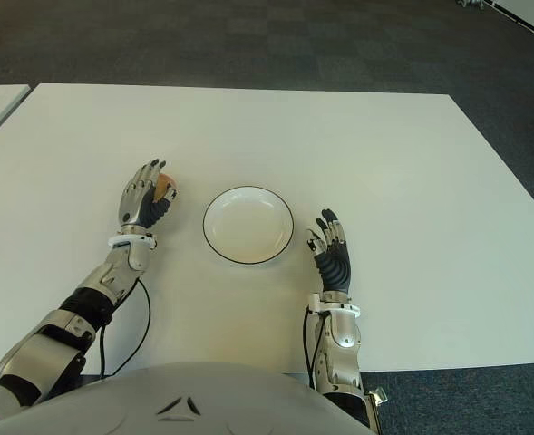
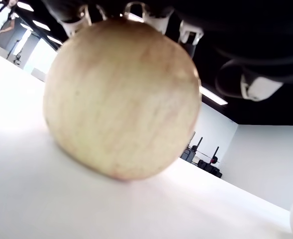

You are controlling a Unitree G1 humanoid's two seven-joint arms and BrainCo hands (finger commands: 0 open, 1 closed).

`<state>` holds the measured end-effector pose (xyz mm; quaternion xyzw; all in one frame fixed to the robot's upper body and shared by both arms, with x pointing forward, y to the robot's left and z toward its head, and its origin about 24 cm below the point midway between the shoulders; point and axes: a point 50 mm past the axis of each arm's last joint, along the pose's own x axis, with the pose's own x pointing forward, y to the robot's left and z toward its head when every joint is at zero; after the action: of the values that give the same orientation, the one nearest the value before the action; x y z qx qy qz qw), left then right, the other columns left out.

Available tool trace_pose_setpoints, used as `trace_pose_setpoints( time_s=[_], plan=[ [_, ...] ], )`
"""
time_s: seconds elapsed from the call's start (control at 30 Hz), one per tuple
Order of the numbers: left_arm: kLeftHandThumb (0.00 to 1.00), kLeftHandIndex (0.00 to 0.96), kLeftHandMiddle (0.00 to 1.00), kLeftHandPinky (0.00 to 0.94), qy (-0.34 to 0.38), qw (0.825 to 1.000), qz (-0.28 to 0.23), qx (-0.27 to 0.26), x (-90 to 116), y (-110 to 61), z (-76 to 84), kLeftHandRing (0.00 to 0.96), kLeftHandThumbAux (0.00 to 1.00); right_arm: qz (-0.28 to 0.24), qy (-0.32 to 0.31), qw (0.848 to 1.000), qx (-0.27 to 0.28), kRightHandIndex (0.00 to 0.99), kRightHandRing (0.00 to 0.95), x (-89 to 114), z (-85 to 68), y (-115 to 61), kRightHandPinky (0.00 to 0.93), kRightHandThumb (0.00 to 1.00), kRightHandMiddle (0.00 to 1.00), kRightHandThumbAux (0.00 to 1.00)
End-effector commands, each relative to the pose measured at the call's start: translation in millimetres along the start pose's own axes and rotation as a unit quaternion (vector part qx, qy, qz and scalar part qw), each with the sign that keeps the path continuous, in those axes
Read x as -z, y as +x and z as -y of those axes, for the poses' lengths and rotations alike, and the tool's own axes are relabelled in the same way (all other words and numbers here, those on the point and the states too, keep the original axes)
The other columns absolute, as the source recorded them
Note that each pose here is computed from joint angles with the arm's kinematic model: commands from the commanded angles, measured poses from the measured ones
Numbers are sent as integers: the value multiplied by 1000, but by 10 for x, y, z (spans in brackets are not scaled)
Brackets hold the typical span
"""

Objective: Put the apples into the plate.

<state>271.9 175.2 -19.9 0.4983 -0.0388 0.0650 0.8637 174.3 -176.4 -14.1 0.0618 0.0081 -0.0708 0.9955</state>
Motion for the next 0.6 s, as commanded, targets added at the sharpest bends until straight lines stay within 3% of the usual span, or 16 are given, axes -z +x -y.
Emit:
trace_pose_setpoints(
  time_s=[0.03, 0.6],
  plan=[
    [658, 0, 0, 158, 8, 1000, -6, 21, 35, -50, 25, 0, 208, -2, 8, 1000, 6, 80, 72, 16, -4, -2, 190, 387, 42, 660],
    [683, 0, 0, 195, 6, 1000, -14, 24, 54, -71, 33, 29, 220, 1, 8, 1000, 2, 82, 82, 16, -14, 3, 196, 378, 60, 677]
  ],
)
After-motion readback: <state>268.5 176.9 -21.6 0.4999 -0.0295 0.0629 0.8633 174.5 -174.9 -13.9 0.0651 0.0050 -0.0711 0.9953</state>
